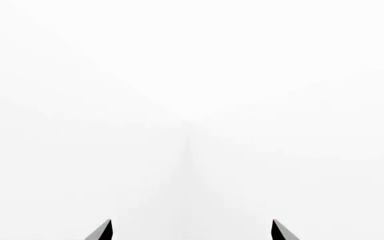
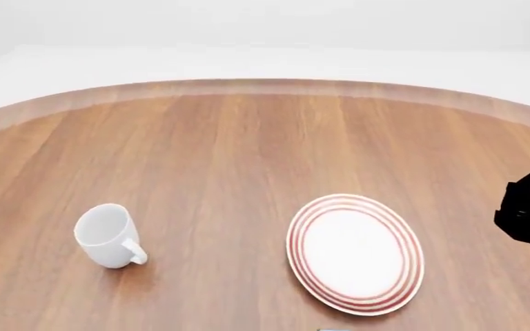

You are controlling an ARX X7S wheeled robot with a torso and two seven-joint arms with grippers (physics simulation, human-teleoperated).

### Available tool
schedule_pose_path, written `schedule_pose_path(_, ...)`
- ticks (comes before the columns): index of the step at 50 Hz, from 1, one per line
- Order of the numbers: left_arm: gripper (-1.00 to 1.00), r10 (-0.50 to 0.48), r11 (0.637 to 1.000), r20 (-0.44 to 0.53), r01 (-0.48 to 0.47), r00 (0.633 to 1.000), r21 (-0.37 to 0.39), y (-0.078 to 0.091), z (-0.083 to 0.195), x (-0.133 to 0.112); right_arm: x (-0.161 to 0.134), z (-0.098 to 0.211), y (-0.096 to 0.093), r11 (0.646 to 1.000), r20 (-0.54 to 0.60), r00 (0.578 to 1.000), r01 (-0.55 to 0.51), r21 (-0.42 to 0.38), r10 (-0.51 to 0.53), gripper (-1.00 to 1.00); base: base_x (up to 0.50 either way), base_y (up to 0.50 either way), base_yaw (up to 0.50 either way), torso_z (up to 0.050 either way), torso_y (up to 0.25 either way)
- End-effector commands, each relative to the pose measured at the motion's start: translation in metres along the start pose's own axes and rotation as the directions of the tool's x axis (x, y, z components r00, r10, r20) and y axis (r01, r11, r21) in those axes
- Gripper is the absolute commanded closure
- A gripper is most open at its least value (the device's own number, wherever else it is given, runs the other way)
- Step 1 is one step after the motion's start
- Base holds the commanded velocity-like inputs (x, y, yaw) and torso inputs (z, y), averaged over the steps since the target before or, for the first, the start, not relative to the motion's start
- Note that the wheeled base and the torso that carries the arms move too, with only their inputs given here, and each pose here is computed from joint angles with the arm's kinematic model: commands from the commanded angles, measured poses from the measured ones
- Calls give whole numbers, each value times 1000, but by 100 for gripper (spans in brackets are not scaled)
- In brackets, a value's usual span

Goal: Pick up the white mug and put it on the plate, and put the chocolate pudding to the right of the plate.

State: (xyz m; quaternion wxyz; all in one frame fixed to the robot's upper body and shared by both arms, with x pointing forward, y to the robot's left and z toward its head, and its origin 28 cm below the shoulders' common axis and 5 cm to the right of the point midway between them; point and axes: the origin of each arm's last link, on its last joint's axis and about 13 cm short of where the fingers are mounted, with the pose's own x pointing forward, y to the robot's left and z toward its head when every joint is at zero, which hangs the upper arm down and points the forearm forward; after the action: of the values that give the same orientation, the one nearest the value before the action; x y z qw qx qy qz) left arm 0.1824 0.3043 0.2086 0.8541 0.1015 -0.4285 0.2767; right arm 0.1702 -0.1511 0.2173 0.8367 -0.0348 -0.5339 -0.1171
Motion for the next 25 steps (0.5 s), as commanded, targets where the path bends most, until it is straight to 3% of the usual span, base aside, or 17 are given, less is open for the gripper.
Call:
schedule_pose_path(1, -100, 1, 1000, 0, -1, 1000, 29, 2, 0, -1, 0, 0, -2, 1000, 8, 1000, 1, -21, 0, -100, 0, 0, 0, 0, -250)
schedule_pose_path(10, -100, 12, 999, -28, -10, 1000, 47, 1, -2, -2, 0, -1, -2, 1000, 5, 1000, -1, -22, 2, -100, 0, 0, 0, 0, -250)
schedule_pose_path(17, -100, 27, 999, -245, -36, 969, -32, -9, -7, -8, 0, -1, -2, 1000, 6, 1000, -4, -23, 4, -100, 0, 0, 0, 0, 0)
schedule_pose_path(25, -100, -11, 996, -478, -35, 878, -87, -29, -13, -23, 0, 0, -3, 1000, 3, 1000, -3, -23, 3, -100, 0, 0, 0, 0, 0)
